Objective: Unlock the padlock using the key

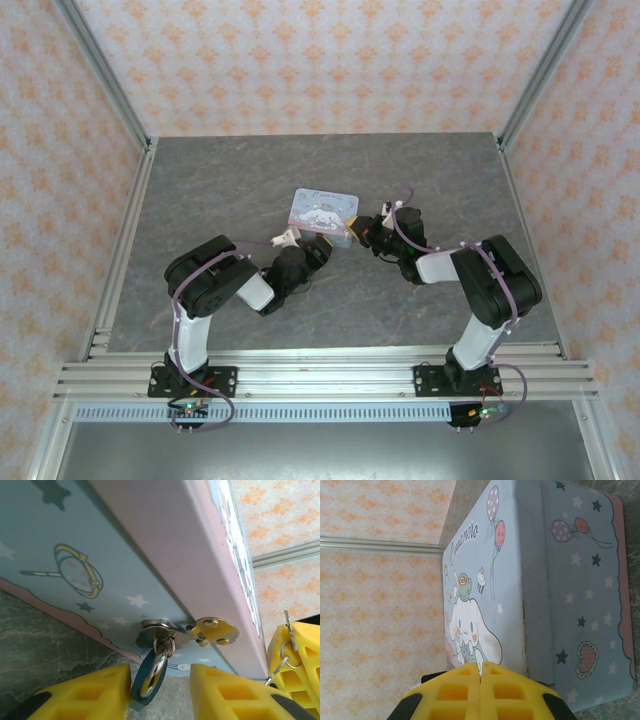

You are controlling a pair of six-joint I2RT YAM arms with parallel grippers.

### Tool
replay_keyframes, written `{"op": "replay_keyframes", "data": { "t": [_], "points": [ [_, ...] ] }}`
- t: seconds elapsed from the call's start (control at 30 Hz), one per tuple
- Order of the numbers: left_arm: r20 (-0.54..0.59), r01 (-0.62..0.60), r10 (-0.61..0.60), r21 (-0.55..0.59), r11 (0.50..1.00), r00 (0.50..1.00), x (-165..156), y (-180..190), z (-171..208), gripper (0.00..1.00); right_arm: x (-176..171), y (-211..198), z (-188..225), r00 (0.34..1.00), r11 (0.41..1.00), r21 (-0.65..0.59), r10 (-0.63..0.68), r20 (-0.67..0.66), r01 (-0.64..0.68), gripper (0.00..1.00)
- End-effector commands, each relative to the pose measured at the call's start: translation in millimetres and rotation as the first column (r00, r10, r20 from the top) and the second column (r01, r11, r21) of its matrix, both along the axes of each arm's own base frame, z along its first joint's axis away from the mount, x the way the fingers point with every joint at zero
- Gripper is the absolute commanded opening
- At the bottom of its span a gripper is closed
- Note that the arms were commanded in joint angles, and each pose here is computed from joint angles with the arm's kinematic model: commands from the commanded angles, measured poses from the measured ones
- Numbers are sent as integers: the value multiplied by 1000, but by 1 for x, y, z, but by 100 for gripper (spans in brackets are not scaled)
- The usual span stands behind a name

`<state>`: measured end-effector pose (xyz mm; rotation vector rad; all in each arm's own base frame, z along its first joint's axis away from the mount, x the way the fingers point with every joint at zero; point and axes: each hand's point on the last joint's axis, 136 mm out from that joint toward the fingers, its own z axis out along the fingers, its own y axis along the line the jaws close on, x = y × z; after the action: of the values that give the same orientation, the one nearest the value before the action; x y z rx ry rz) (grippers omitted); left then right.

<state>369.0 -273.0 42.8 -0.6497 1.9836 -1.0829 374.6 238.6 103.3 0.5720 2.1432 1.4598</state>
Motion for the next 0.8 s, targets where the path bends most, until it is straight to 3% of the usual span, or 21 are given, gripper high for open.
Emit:
{"op": "replay_keyframes", "data": {
  "t": [0.0,0.53,0.77],
  "points": [
    [-92,-23,43,209,978,995,-11,23,-36,36,-1,-4,-17,999,999,-28,-18,-38,17,0],
    [-128,5,42,341,940,991,-14,24,-41,25,1,-3,-18,999,1000,-22,-20,-40,19,0],
    [-133,6,42,336,942,990,-12,22,-39,11,2,-3,-15,999,1000,-16,-18,-38,17,0]
  ]
}}
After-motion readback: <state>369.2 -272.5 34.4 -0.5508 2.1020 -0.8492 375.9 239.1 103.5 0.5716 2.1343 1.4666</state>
